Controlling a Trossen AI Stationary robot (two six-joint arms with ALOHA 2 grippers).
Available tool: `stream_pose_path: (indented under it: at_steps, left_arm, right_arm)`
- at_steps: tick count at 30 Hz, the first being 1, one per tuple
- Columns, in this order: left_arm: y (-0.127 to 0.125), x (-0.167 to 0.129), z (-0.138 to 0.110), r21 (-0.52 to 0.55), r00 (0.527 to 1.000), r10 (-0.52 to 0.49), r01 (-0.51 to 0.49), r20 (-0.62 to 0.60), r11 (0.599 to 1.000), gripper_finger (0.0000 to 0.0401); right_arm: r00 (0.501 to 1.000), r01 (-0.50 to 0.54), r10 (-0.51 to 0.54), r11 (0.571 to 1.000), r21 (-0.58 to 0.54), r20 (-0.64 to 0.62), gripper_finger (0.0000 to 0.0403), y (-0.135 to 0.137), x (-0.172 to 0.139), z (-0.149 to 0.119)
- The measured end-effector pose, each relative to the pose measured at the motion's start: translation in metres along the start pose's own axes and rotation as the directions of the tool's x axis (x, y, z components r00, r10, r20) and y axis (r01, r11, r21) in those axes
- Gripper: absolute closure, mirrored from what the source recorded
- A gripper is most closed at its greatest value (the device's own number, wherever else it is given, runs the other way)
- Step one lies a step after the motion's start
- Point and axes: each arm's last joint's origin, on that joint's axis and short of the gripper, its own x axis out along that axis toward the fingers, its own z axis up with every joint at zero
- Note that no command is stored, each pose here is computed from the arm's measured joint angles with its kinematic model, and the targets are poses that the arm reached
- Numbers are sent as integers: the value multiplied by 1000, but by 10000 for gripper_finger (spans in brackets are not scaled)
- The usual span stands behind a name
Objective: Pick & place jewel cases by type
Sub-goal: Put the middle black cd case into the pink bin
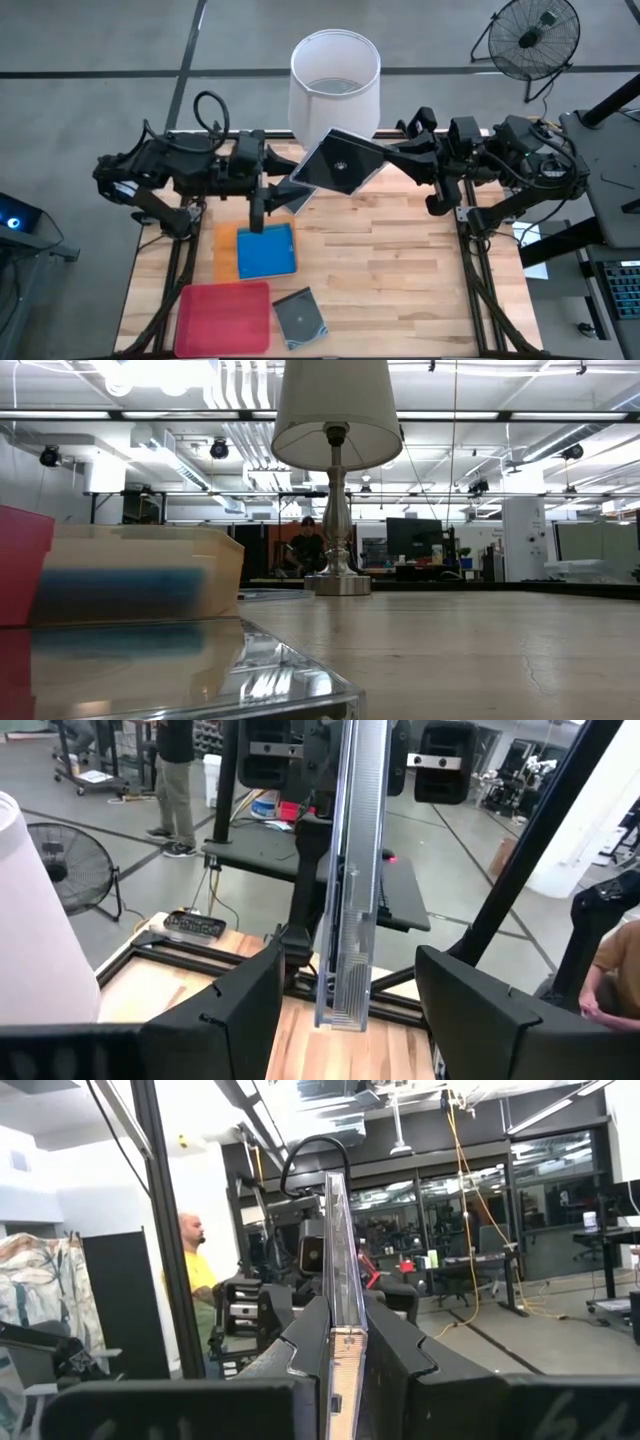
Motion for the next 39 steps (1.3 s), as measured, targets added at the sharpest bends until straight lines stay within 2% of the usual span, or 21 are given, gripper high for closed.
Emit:
stream_pose_path:
  at_steps: [7, 11, 22, 39]
  left_arm:
    - [1, 2, 0, -21, 1000, 4, -4, -1, 1000, 201]
    - [1, 2, 0, -33, 1000, 4, -4, -1, 999, 227]
    - [1, 3, -1, -26, 1000, 2, -2, -5, 1000, 386]
    - [0, 3, -1, -23, 1000, -17, 17, -6, 1000, 392]
  right_arm:
    - [1000, -16, 16, 1000, 5, -2, 369, 0, 0, 0]
    - [1000, -17, 17, 1000, 6, -7, 369, 0, 1, -1]
    - [1000, -16, 16, 1000, 12, -9, 369, 0, 2, -2]
    - [1000, -18, 18, 1000, 18, -8, 363, 0, 2, -2]
